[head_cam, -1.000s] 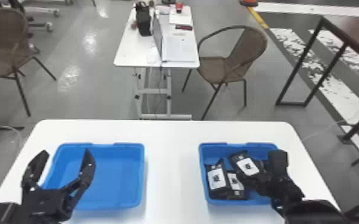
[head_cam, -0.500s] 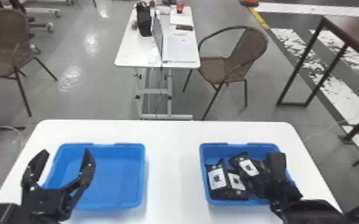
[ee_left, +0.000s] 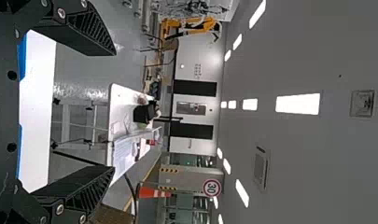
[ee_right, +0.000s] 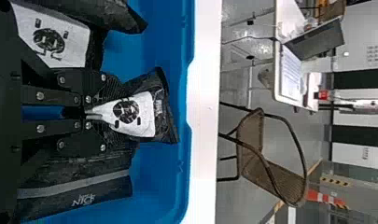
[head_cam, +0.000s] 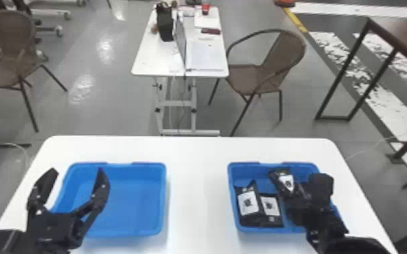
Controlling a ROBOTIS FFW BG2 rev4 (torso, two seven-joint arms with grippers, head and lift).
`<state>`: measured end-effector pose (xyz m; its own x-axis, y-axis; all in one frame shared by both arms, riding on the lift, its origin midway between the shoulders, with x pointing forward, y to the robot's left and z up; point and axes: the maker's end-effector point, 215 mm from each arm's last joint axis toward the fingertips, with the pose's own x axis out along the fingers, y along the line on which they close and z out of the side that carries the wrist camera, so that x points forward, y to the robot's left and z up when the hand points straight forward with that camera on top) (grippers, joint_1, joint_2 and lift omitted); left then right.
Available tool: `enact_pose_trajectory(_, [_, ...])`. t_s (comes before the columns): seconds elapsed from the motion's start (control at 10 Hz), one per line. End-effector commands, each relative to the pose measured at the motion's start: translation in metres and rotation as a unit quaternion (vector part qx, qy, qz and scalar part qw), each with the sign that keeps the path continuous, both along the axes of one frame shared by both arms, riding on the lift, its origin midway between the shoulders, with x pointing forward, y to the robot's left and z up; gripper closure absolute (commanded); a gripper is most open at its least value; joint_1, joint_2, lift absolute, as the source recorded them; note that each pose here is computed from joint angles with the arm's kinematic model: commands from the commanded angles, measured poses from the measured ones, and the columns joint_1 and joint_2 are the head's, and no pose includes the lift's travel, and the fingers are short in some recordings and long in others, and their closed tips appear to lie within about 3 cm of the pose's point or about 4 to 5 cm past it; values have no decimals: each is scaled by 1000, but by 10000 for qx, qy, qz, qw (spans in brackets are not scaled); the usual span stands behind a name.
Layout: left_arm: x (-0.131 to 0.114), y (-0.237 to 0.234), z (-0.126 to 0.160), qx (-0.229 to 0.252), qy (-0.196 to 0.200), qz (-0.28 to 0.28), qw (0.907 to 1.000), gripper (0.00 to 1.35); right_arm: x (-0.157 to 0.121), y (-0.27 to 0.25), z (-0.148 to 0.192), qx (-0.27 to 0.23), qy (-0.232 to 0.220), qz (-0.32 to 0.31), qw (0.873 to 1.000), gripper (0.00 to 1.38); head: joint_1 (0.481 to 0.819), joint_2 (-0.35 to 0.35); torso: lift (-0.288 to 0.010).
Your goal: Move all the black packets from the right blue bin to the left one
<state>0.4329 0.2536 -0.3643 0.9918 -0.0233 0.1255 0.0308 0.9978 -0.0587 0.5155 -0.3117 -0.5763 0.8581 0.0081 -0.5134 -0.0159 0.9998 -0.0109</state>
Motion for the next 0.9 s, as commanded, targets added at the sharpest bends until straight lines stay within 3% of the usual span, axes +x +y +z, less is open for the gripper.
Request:
enact_pose_trajectory(0.0, [0, 0, 1, -24, -14, 15, 10000, 159, 4, 9, 34, 347, -463, -41, 9983, 1279, 695, -70, 0])
enact_pose_trajectory(0.2, [6, 2, 6, -87, -57, 27, 9999, 157, 17, 59, 108, 733, -1141, 624, 9888, 1279, 695, -53, 0])
enact_pose_trajectory(0.4, [19, 0, 20, -370, -176, -64, 9991, 157, 34, 153, 185, 680, -1731, 1815, 9657, 1279, 695, 22, 0])
enact_pose_trajectory(0.7, [39, -2, 41, -1261, -179, -150, 9917, 157, 43, 260, 247, 1072, -2058, 3552, 9055, 1279, 695, 162, 0])
enact_pose_trajectory(0.8, [46, -9, 47, -1649, -168, -281, 9858, 157, 39, 284, 259, 1297, -2351, 3769, 8865, 1279, 695, 199, 0])
